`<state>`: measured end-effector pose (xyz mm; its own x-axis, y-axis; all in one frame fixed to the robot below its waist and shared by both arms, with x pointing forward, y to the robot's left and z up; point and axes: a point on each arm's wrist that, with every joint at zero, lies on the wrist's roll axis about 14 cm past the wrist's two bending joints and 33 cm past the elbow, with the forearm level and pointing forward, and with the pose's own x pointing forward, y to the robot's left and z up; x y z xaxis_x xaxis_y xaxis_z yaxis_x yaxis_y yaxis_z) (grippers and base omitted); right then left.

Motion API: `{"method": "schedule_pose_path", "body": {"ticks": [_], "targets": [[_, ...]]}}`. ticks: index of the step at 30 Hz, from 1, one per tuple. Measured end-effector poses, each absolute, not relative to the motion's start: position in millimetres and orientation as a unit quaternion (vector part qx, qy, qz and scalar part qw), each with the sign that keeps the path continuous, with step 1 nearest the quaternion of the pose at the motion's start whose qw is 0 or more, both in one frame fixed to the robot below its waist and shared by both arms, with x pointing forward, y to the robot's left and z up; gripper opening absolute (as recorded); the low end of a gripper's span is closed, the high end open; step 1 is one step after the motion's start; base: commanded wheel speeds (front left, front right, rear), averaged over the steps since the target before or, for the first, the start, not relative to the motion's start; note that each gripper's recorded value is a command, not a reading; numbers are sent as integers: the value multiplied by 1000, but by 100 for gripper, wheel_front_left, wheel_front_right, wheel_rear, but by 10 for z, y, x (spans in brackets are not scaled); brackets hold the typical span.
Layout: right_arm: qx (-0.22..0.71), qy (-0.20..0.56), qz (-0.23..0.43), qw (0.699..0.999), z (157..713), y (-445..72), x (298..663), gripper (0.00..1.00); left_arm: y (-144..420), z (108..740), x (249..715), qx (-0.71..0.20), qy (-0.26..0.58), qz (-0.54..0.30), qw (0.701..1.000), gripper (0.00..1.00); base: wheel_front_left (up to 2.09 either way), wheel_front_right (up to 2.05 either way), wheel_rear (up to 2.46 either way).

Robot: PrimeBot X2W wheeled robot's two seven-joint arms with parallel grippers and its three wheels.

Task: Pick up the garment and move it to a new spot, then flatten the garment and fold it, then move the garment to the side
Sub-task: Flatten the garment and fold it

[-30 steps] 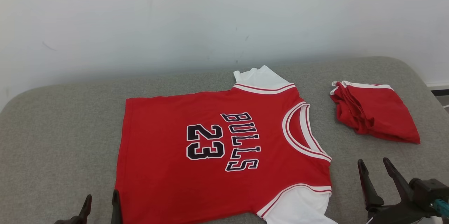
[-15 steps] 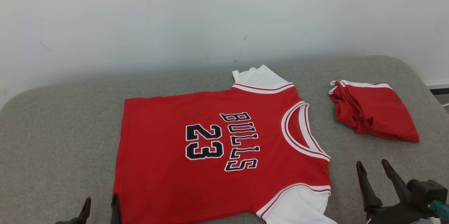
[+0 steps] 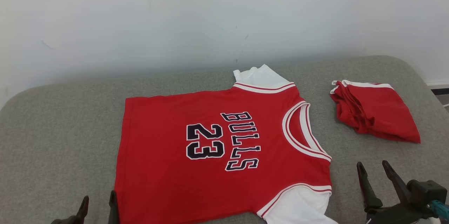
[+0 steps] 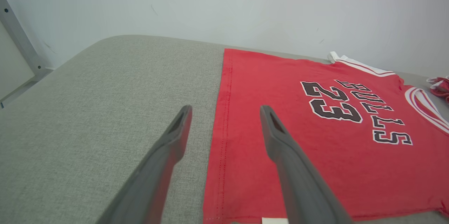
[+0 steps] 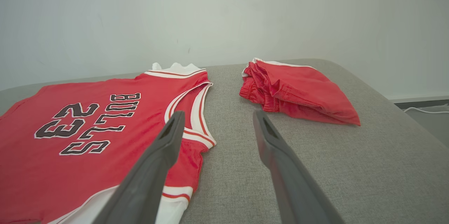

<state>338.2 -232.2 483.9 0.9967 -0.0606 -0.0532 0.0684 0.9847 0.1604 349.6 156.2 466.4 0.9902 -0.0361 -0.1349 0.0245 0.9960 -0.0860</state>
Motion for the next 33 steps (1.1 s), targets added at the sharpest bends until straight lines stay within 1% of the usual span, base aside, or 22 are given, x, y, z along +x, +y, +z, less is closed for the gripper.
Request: {"method": "schedule_pose_path", "body": {"ticks": [12, 23, 27, 33], "targets": [[67, 23, -28, 997, 4844, -2313, 3382, 100, 1550, 4635, 3490, -14, 81, -21, 996, 100, 0, 0, 0], [67, 24, -28, 997, 4841, -2310, 3390, 100, 1581, 4667, 3491, -21, 80, -13, 996, 100, 0, 0, 0], [67, 29, -27, 997, 4827, -2303, 3393, 100, 1577, 4644, 3475, 6, 87, -18, 996, 100, 0, 0, 0], [67, 33, -25, 997, 4818, -2289, 3398, 100, 1597, 4683, 3471, 12, 84, -17, 996, 100, 0, 0, 0]]}}
